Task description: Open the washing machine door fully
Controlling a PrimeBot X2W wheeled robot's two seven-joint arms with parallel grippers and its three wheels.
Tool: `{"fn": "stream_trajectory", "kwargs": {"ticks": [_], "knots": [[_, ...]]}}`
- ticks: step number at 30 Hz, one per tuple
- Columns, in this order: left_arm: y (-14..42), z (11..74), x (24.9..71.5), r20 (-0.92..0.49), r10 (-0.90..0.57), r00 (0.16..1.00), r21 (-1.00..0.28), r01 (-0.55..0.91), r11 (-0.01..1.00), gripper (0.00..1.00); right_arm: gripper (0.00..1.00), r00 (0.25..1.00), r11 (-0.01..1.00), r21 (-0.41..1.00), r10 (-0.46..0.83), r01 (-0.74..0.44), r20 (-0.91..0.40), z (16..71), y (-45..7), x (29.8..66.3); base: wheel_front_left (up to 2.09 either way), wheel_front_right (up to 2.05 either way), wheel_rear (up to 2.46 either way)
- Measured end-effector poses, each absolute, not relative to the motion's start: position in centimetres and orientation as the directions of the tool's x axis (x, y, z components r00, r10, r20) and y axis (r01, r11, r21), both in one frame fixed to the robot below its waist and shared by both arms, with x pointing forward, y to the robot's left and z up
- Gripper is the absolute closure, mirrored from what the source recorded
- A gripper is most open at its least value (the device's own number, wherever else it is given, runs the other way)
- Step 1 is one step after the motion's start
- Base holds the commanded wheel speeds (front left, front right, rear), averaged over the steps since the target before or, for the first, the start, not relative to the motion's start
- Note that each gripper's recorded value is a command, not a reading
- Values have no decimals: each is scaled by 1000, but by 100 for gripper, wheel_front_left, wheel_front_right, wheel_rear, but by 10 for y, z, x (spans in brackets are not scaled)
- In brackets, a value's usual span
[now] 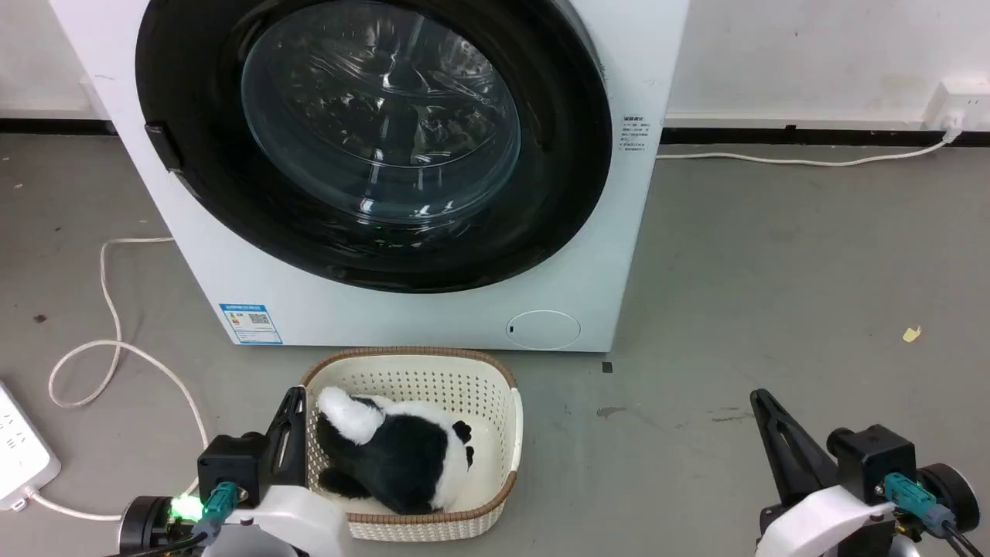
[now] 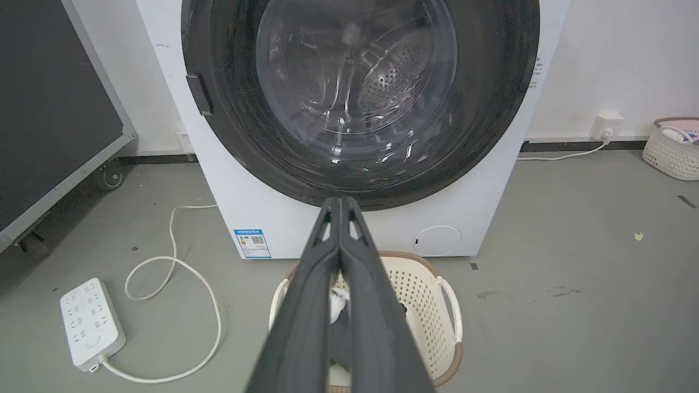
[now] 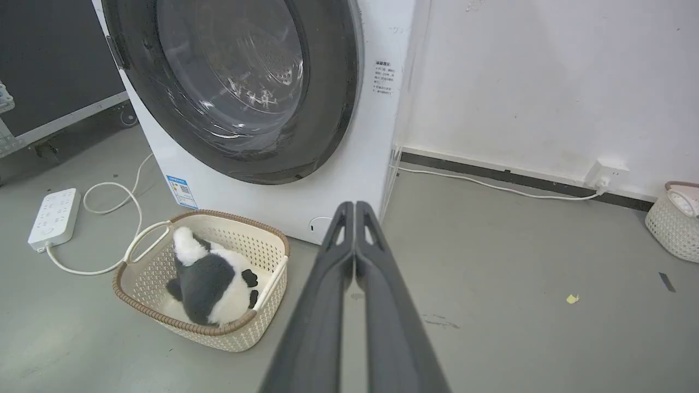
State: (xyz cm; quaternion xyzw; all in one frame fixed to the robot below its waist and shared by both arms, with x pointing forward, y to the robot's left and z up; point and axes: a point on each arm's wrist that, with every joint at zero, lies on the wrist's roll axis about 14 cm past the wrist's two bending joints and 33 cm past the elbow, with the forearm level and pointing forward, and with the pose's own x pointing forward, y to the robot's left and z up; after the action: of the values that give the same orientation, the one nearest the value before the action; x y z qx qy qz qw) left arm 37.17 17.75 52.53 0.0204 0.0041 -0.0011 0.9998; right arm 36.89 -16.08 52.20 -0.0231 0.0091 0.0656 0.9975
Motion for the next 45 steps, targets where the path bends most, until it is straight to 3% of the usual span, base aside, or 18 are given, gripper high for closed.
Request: {"fn": "stream_trajectory", "kwargs": {"ticks": [40,41,45], "knots": [[178,525,372,-8,-2,1000,41,2,999,100,100,991,990,-45,131,-131,-21,522,-161,369,0,0,0],[177,525,372,-8,-2,1000,40,3,999,0,0,991,990,-44,131,-132,-22,522,-161,369,0,0,0],[178,525,372,-9,-2,1000,39,2,999,0,0,991,990,-44,132,-133,-22,522,-160,369,0,0,0]]}}
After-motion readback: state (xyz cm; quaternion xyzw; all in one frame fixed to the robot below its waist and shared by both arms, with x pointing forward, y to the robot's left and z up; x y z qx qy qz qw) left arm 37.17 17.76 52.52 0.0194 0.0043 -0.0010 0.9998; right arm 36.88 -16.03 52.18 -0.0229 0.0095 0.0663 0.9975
